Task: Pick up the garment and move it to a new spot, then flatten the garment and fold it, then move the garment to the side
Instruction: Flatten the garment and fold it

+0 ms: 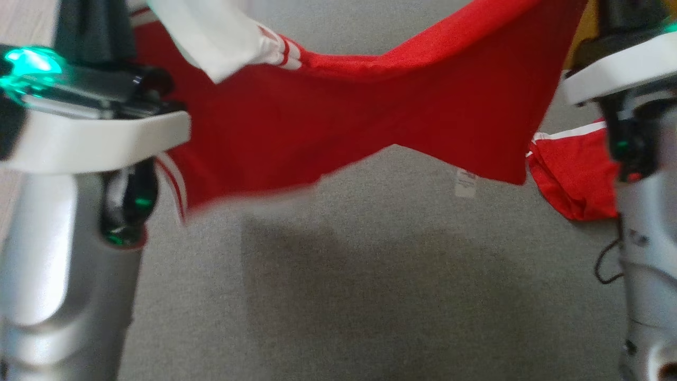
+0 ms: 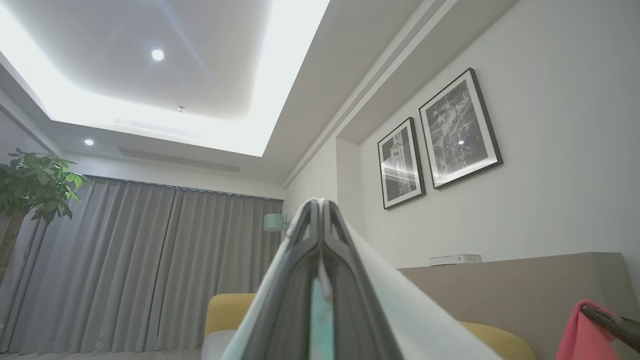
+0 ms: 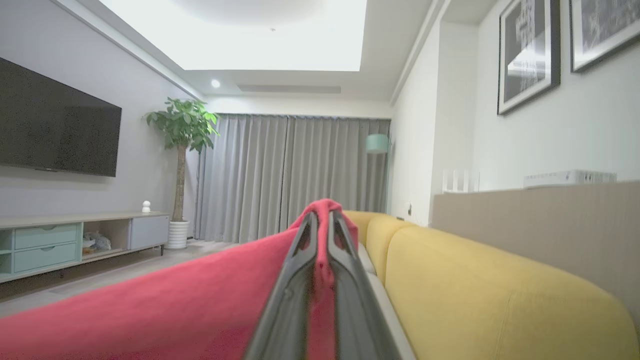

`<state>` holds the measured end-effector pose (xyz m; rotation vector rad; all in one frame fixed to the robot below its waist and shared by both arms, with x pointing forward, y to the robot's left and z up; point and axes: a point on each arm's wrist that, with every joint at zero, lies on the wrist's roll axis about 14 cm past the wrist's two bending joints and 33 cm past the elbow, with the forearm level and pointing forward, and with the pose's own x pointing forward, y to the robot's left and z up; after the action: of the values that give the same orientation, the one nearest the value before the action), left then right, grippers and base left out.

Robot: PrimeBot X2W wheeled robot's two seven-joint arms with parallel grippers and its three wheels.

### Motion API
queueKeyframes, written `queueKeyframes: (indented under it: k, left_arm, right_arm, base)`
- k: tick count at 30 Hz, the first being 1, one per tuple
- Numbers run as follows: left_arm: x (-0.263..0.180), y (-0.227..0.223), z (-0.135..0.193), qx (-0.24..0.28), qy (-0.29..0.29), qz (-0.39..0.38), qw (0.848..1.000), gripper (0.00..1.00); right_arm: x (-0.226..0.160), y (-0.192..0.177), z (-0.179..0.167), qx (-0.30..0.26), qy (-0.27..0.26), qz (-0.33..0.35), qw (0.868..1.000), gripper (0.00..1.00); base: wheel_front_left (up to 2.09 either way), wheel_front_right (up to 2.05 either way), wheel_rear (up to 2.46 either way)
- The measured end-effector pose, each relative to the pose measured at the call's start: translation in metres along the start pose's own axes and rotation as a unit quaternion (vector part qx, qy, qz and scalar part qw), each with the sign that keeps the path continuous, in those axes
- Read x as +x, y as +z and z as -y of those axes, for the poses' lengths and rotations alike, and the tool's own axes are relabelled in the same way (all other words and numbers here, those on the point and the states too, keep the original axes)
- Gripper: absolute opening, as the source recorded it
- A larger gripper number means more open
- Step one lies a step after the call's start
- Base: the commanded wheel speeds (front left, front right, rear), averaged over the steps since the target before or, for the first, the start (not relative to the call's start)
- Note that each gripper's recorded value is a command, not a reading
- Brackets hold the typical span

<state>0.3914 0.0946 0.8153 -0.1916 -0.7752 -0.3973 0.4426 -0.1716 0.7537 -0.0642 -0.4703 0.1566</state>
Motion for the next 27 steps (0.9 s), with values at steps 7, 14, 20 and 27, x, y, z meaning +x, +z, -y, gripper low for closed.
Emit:
queueKeyframes:
  k: [7, 14, 20, 27]
  left_arm:
    - [0.002, 0.017, -0.013, 0.003, 0.002, -0.011, 1.000, 0.00]
    - [0.017, -0.070, -0.066, 0.009, 0.027, -0.128, 0.991, 0.00]
    - [0.059, -0.139, -0.126, 0.046, 0.056, -0.176, 0.982, 0.00]
    - [0.107, -0.158, -0.168, 0.092, 0.080, -0.142, 0.982, 0.00]
  right_arm:
    - [-0.018, 0.015, 0.003, -0.001, 0.001, -0.017, 1.000, 0.00]
    - [0.002, -0.056, 0.008, -0.003, 0.004, -0.110, 0.994, 0.00]
    - [0.078, -0.102, 0.001, -0.032, 0.040, -0.130, 0.990, 0.00]
    - [0.147, -0.113, 0.011, -0.098, 0.046, -0.086, 0.990, 0.00]
  base:
    - [0.00, 0.00, 0.00]
    - [0.00, 0.00, 0.00]
    - [0.00, 0.00, 0.00]
    - [0.00, 0.00, 0.00]
